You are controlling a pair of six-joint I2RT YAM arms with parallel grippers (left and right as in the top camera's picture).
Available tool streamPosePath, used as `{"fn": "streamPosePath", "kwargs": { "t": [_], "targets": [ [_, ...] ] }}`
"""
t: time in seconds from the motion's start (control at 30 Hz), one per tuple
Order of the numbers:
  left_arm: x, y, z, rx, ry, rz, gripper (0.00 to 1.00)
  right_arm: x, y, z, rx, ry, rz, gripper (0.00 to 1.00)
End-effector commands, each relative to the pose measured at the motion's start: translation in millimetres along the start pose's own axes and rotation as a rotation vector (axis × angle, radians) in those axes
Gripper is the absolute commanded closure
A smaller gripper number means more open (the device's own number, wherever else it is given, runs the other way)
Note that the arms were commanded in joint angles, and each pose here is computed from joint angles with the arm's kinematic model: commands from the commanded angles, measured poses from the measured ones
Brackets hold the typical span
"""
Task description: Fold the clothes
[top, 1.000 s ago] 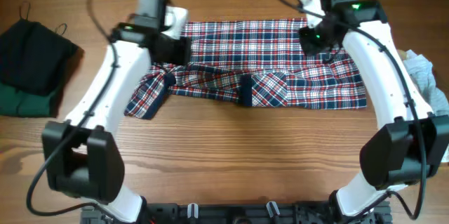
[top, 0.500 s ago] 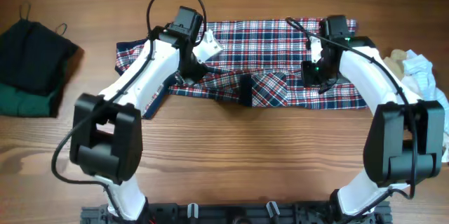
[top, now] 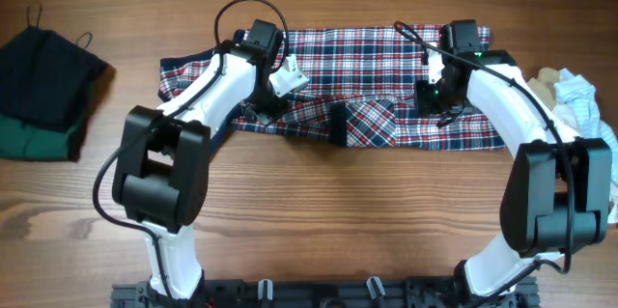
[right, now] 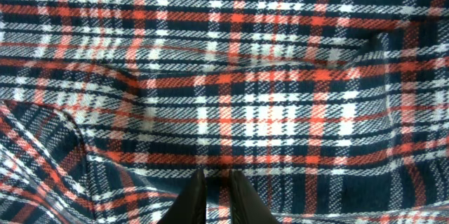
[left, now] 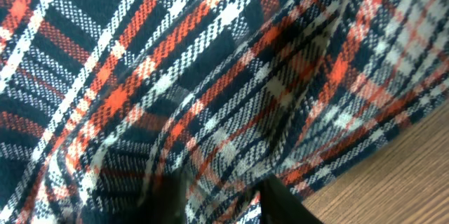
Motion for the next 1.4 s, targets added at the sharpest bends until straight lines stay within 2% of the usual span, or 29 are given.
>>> {"fn": "streamPosePath", "kwargs": {
  "t": [0.0,0.1,0.2,0.3,0.43,0.6,0.63,0.7,0.77,0.87,0.9,0.93,0.97,1.07,1.13,1.2,1.27,1.33,1.37],
  "targets": [
    [4,-2,-3,0.019,0.019,-0.004,0.94,6,2,1,0.013,-0.018,0.012,0.87],
    [0,-4,-2,0.02,0.012,-0.013,0.96,6,2,1,0.013,-0.015,0.01,0.87],
    [-25,-16,0,0.026,-0.013,-0.069,0.96,6,3,-2,0.013,0.009,0.015,0.87],
    [-41,-23,9,0.03,-0.098,-0.117,0.96,6,2,-2,0.013,0.009,0.01,0.87],
    [-43,-28,15,0.107,-0.15,-0.132,0.96,6,-1,-2,0.012,0.012,-0.003,0.87],
    [-49,-50,24,0.11,-0.206,-0.252,0.96,6,-2,-3,0.012,0.013,-0.011,0.87],
    [-49,-51,24,0.11,-0.21,-0.261,0.93,6,-2,-3,0.012,0.013,-0.011,0.87],
    [-49,-52,25,0.11,-0.211,-0.264,0.76,6,-2,-3,0.012,0.013,-0.011,0.87],
    [-47,-52,25,0.11,-0.209,-0.259,0.65,6,-2,-3,0.012,0.013,-0.011,0.87],
    [-35,-51,28,0.106,-0.214,-0.236,0.36,6,-2,-2,0.012,0.013,-0.011,0.87],
    [-36,-54,35,0.079,-0.267,-0.245,0.29,6,-2,-2,0.012,0.013,-0.01,0.87],
    [-46,-61,51,-0.026,-0.386,-0.29,0.18,6,-2,-2,0.012,0.013,-0.01,0.87],
    [-66,-69,64,-0.099,-0.499,-0.355,0.11,6,-2,-2,0.011,0.013,-0.01,0.87],
    [-104,-80,66,-0.128,-0.544,-0.447,0.04,6,-2,-2,0.012,0.013,-0.011,0.87],
    [-126,-72,59,-0.179,-0.513,-0.46,0.09,6,-2,-3,0.012,0.013,-0.011,0.86],
    [-124,-56,40,-0.173,-0.368,-0.399,0.38,6,-4,-3,0.011,0.014,-0.018,0.83],
    [-110,-36,12,-0.157,-0.146,-0.288,0.6,6,-6,-3,0.011,0.016,-0.031,0.82],
    [-98,-13,-11,-0.162,0.024,-0.152,0.74,6,-9,-4,0.01,0.019,-0.047,0.82],
    [-93,-5,-18,-0.167,0.069,-0.096,0.77,6,-10,-4,0.01,0.02,-0.052,0.82]
  ]
}}
Point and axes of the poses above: each gripper's point midway between its finger pads, its own x axis out along the fingers, its own z axis along the line the jaws close on, y = z × x, the point moved 6 cm from there along -x, back along the fingers, and after that the axes turned 11 degrees about -x, right-handed, at the moved point
